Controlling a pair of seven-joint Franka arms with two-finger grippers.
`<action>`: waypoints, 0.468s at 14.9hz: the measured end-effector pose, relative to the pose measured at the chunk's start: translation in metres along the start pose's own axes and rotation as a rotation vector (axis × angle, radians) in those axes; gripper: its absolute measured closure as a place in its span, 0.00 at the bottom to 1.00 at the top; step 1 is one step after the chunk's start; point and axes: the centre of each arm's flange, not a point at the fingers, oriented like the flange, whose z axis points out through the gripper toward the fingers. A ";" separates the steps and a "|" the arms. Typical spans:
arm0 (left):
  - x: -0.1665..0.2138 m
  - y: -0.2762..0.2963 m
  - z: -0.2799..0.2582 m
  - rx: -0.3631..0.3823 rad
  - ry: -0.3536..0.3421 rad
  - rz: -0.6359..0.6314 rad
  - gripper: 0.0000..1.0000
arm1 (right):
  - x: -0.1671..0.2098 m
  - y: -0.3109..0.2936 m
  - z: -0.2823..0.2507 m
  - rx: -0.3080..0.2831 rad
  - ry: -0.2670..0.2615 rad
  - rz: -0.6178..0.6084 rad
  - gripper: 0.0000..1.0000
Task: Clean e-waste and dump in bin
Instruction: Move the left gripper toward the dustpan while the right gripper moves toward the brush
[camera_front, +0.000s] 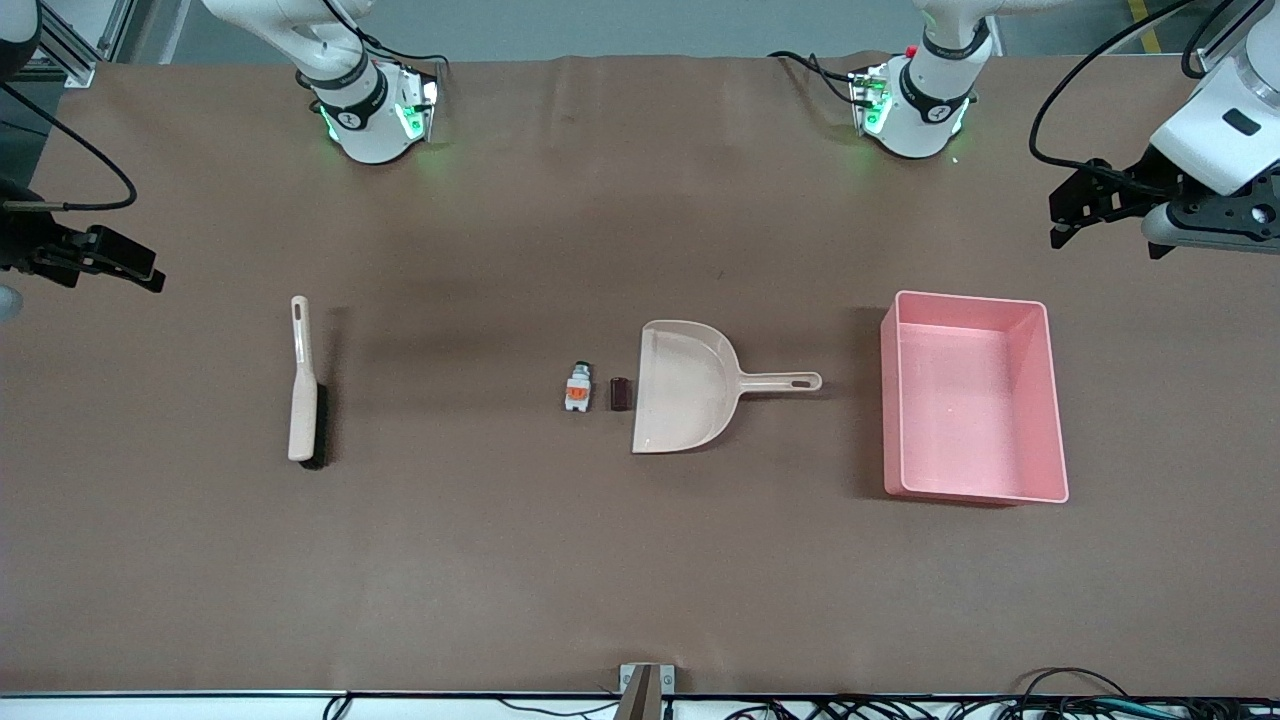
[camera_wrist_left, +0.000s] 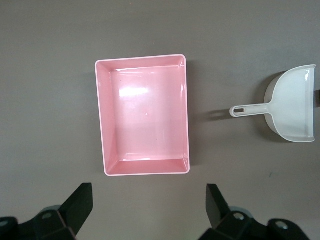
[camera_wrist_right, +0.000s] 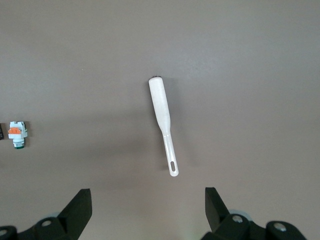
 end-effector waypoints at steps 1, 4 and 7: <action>0.000 0.000 0.000 0.000 0.000 0.000 0.00 | 0.000 0.000 0.000 0.001 0.001 0.000 0.00; 0.000 0.000 0.000 0.000 0.000 0.000 0.00 | 0.000 -0.004 0.000 0.002 0.002 -0.007 0.00; 0.004 -0.001 0.006 -0.002 -0.007 0.004 0.00 | 0.000 -0.009 0.000 0.002 0.005 -0.016 0.00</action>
